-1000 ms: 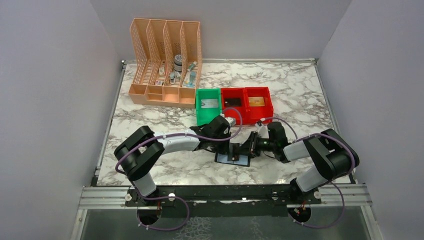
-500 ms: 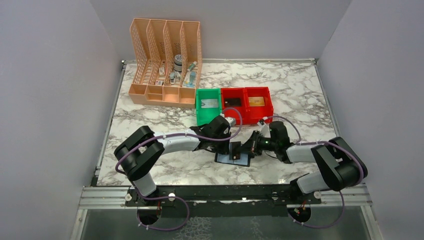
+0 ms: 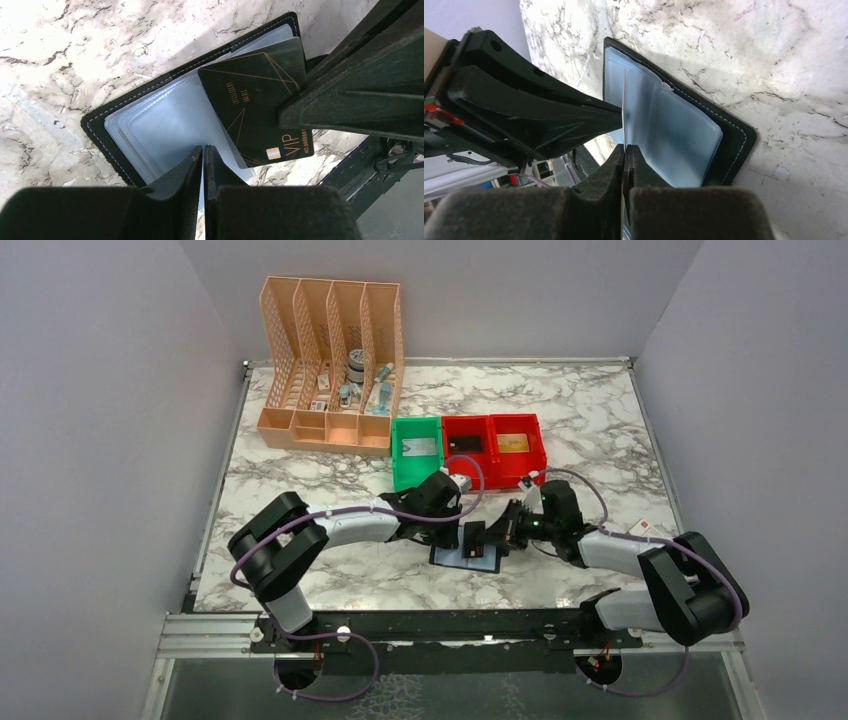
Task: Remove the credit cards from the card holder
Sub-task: Remove the credit card from the card holder.
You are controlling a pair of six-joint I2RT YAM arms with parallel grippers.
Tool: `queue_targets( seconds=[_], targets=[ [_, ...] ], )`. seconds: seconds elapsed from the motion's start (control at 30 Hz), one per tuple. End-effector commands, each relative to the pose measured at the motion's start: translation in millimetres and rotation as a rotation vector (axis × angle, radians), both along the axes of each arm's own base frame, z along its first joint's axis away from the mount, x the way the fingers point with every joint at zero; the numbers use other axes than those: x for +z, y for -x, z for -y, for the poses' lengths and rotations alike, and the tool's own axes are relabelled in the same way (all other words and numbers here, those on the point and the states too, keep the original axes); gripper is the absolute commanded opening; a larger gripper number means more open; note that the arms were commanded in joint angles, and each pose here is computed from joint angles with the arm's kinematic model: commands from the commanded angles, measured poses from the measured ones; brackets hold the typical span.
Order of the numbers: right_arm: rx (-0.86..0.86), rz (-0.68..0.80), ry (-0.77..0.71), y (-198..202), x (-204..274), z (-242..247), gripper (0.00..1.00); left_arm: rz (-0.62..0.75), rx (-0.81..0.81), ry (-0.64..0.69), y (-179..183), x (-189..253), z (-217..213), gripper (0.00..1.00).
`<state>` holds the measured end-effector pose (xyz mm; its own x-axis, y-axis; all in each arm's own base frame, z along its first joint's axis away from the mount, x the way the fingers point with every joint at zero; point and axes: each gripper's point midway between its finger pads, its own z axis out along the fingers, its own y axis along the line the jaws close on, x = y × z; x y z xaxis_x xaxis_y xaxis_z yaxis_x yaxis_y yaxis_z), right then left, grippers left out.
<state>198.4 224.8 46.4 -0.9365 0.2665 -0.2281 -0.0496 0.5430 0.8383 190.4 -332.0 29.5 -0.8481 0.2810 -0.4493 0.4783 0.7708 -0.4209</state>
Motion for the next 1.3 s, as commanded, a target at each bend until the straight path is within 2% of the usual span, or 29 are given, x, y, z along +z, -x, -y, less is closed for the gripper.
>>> queue_targets(
  seconds=[0.0, 0.2, 0.37, 0.7, 0.9, 1.0, 1.13, 1.27],
  targets=[
    [-0.044, 0.051, 0.042, -13.5, 10.7, 5.7, 0.01, 0.003, 0.024, -0.068, 3.4, -3.9, -16.6, 0.1],
    [-0.097, 0.066, 0.104, -16.9, 13.5, 16.4, 0.01, 0.035, 0.035, -0.045, 0.5, 7.2, -16.6, 0.1],
    [-0.109, 0.076, 0.067, -14.5, 24.5, 15.1, 0.01, 0.048, 0.055, -0.04, -2.1, 9.3, -18.3, 0.12],
    [-0.049, 0.068, 0.032, -9.5, 24.8, 7.4, 0.01, 0.116, 0.138, -0.021, -12.6, 25.4, -26.6, 0.26],
    [0.012, -0.013, 0.044, 1.3, 9.2, 4.5, 0.01, 0.134, 0.16, 0.027, -12.7, 33.0, -26.4, 0.32],
    [0.023, -0.034, 0.058, 4.2, 0.1, 5.4, 0.01, 0.129, 0.036, 0.106, -2.9, 40.4, -8.9, 0.41],
    [0.028, -0.048, 0.062, 3.9, -6.1, 4.7, 0.02, 0.096, -0.068, 0.132, 6.6, 37.5, 7.7, 0.41],
    [0.032, -0.058, 0.039, 4.5, -6.6, 1.9, 0.08, 0.074, -0.113, 0.144, 12.2, 33.3, 19.7, 0.4]
  ],
)
